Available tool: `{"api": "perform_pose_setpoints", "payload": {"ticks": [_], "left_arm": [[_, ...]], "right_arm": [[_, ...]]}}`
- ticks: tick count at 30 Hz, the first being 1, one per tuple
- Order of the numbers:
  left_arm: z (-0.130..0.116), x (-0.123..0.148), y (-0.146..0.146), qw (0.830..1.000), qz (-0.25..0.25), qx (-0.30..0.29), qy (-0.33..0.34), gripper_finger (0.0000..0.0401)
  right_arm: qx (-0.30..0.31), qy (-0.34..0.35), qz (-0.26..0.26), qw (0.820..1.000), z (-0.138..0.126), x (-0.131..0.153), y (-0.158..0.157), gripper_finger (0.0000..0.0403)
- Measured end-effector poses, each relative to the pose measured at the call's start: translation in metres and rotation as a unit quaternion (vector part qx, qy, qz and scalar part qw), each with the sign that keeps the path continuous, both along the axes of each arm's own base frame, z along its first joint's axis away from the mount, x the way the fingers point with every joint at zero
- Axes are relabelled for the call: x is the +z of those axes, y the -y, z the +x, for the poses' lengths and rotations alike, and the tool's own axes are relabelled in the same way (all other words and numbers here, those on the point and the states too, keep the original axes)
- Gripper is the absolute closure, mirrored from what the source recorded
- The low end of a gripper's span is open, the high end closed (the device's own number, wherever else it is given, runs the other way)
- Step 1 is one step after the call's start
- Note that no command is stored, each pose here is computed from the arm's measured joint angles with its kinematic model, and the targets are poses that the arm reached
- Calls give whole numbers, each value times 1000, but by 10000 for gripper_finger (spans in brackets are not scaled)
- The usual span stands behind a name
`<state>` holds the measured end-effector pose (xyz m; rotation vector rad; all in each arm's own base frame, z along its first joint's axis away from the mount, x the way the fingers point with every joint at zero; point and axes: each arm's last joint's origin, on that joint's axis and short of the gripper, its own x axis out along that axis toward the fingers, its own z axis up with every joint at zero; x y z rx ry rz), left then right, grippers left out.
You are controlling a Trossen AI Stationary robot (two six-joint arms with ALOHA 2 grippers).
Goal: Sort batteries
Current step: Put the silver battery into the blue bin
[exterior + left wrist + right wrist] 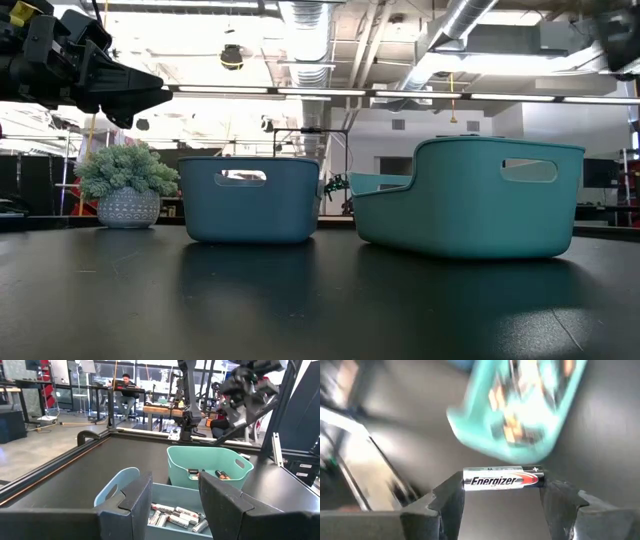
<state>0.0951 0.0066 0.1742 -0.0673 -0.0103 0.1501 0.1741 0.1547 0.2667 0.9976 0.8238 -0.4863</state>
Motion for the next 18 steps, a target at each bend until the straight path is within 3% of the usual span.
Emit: {"api": "perform_pose_setpoints", "payload": {"ticks": [5, 13, 18], "left_arm": [[0, 0, 0, 1000, 0, 0, 0, 244], [0, 0, 0, 1000, 0, 0, 0, 244], [0, 0, 0, 1000, 0, 0, 0, 244]], "right_arm": [[-42, 99, -69, 992, 23, 18, 29, 174], [-32, 221, -152, 963, 97, 33, 89, 174], [-8, 198, -169, 965, 145, 31, 125, 174]]}}
